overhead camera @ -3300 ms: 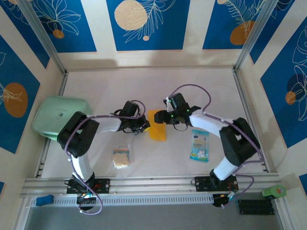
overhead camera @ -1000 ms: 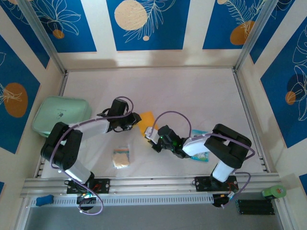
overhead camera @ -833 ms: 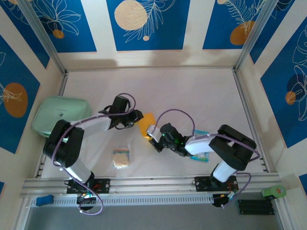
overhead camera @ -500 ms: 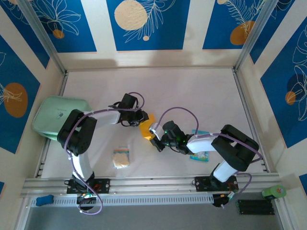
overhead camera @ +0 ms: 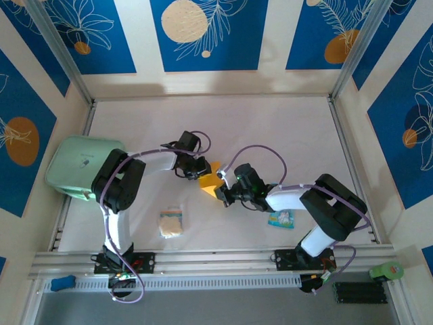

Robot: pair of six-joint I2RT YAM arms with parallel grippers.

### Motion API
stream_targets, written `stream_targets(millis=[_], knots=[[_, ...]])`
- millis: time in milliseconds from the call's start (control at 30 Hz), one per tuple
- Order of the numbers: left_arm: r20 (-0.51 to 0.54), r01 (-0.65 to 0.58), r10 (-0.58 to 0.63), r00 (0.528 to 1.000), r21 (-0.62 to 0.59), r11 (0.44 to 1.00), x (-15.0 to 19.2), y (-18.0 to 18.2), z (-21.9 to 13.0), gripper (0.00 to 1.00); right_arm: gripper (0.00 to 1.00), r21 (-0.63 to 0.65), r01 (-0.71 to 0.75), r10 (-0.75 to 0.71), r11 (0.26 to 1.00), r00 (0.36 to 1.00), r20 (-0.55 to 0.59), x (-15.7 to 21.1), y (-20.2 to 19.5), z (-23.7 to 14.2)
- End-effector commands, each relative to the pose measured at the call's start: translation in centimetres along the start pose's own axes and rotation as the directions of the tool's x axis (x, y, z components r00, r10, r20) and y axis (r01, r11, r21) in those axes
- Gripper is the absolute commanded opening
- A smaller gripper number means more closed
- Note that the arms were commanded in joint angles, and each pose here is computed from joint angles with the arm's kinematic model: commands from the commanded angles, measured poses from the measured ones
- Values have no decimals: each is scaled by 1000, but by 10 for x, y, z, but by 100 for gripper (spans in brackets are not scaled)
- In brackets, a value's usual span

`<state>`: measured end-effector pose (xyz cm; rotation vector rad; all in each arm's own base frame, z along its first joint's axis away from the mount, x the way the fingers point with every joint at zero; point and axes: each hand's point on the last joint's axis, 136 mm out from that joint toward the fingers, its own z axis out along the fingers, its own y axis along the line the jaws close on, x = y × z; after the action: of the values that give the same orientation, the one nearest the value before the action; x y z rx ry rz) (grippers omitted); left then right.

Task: Fold a paper plane with a square sheet of paper (pick it up from the middle)
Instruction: Third fold the triangle at the center of the table.

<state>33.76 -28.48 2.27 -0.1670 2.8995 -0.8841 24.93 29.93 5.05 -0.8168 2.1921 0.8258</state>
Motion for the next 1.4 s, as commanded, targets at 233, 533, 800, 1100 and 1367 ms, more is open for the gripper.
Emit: stream_targets(millis=[233, 533, 800, 1100, 1367], knots=[[-69, -29, 23, 997, -84, 996, 14, 16, 11, 20, 2, 66, -59, 61, 996, 998, -18, -9, -13, 2], [-73, -27, 21, 997, -86, 996, 15, 17, 13, 20, 2, 76, -85, 90, 993, 994, -64, 1, -16, 7], [-71, -28, 22, 997, -82, 996, 14, 16, 13, 19, 1, 96, -107, 116, 990, 989, -89, 7, -19, 9], [-74, -33, 26, 997, -88, 996, 14, 17, 14, 18, 0, 135, -111, 125, 985, 987, -98, 6, -27, 10], [-78, -33, 26, 997, -86, 996, 15, 17, 14, 17, 0, 150, -114, 131, 982, 986, -108, 6, -30, 12]])
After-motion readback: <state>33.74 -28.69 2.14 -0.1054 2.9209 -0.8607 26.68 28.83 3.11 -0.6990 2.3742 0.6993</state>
